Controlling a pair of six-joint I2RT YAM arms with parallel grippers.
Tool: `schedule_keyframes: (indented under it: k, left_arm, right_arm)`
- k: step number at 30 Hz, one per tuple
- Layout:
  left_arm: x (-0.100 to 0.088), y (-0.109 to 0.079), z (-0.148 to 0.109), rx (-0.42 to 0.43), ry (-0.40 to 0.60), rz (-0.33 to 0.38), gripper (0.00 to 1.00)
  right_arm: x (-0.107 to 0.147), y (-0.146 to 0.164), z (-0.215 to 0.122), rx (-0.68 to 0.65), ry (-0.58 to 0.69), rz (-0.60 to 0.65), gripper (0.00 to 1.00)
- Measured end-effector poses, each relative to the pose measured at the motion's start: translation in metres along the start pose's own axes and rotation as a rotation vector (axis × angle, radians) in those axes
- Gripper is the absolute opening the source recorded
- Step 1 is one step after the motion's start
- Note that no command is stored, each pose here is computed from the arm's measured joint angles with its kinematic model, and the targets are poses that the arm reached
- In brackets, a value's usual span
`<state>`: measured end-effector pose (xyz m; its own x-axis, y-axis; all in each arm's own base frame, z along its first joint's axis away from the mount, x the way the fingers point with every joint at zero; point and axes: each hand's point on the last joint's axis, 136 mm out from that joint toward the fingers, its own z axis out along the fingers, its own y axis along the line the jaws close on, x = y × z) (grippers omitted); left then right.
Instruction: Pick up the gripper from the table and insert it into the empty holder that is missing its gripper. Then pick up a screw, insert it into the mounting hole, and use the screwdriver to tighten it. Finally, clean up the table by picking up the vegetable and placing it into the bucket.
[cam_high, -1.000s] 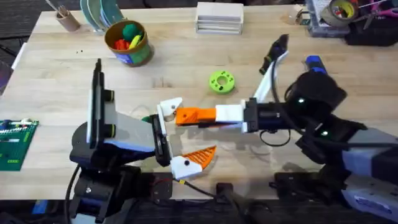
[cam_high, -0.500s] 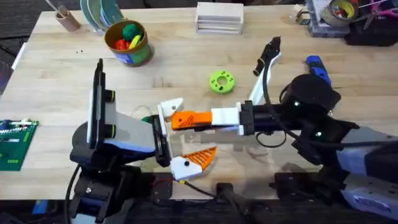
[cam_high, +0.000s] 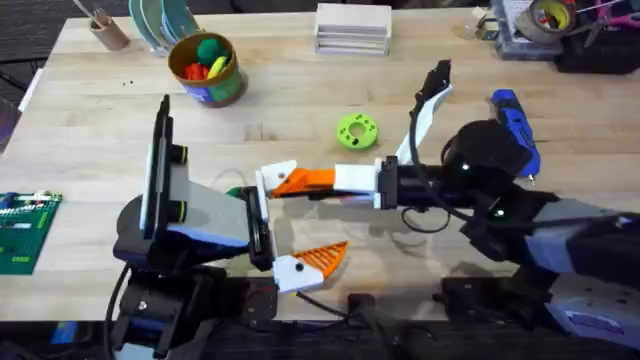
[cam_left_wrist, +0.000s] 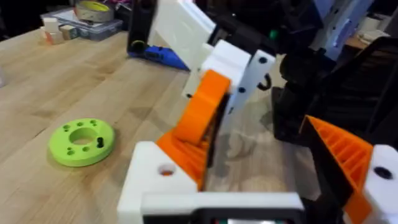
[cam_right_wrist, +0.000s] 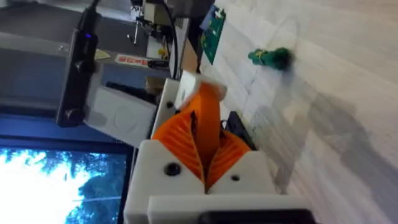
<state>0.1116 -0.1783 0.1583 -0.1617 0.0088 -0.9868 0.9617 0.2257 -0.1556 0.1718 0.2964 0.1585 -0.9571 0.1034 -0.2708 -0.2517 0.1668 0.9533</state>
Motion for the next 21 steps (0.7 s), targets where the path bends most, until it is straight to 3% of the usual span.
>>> schedule_keyframes:
  k: [6,16,21]
  left_arm:
    - [0.0,0.004,-0.001,-0.019,-0.002,-0.001,0.993]
    - [-0.004,0.035,-0.007,-0.193,-0.022,0.004,0.993]
    - [-0.005,0.041,-0.009,-0.229,-0.026,-0.004,0.993]
  right_arm:
    - [-0.009,-0.002,0.012,-0.008,-0.002,-0.005,0.009]
    - [-0.031,-0.002,0.051,-0.004,0.027,-0.025,0.008]
    - [-0.037,-0.002,0.062,-0.004,0.03,-0.037,0.008]
